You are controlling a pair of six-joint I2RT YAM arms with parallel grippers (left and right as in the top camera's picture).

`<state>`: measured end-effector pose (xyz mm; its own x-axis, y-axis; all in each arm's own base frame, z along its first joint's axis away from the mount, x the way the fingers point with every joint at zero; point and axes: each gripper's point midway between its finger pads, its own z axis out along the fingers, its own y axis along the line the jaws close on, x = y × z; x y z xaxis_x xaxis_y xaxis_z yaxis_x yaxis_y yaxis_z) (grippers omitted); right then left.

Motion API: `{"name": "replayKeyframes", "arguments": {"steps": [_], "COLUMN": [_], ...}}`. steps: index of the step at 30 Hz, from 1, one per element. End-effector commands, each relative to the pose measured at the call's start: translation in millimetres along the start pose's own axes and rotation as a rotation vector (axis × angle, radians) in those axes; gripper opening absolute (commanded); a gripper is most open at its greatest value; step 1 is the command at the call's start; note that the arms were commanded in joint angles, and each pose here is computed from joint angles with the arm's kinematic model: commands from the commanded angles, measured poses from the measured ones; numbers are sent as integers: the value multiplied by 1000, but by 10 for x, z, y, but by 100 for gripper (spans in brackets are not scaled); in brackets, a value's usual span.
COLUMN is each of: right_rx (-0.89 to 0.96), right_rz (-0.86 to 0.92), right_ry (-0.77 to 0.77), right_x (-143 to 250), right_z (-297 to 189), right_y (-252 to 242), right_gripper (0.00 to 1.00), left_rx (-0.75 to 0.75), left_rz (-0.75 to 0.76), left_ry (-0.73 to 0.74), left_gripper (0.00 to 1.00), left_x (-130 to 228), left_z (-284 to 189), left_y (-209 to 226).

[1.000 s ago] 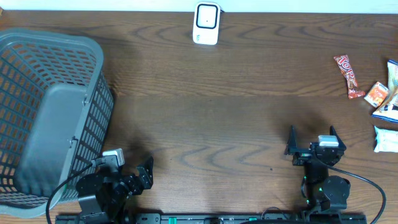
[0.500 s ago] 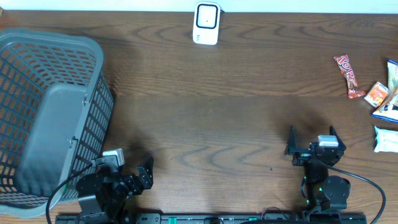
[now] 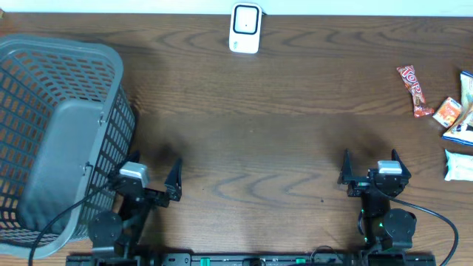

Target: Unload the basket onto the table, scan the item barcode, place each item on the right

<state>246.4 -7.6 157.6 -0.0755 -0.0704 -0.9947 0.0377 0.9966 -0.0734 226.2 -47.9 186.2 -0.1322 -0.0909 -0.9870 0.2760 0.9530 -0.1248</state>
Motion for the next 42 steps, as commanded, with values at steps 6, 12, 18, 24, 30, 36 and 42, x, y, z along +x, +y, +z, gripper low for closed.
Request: {"name": "replayKeyframes", "arguments": {"steps": [6, 12, 18, 24, 30, 36, 42], "right_rx": [-8, -8, -8, -8, -8, -8, -8], "right_rz": [-13, -13, -13, -13, -13, -13, -13], "right_ry": [-1, -1, -1, -1, -1, -1, -1], "right_x": [2, 2, 2, 2, 2, 2, 2], "right_z": [-3, -3, -3, -3, -3, -3, -3], "right_y": [15, 15, 15, 15, 16, 16, 16], "right_gripper": [99, 99, 99, 99, 99, 99, 99], "left_rx": [-21, -20, -96, -149, -196, -245, -244], "left_rz": [185, 188, 175, 192, 90, 12, 21], "left_ry": [87, 81, 83, 20, 28, 21, 19], "left_gripper": [98, 98, 98, 98, 98, 98, 98], "left_x": [458, 445, 438, 373, 409, 413, 407], "left_z": [103, 106, 99, 133, 118, 100, 101], "left_y": [110, 104, 233, 331, 413, 493, 492]}}
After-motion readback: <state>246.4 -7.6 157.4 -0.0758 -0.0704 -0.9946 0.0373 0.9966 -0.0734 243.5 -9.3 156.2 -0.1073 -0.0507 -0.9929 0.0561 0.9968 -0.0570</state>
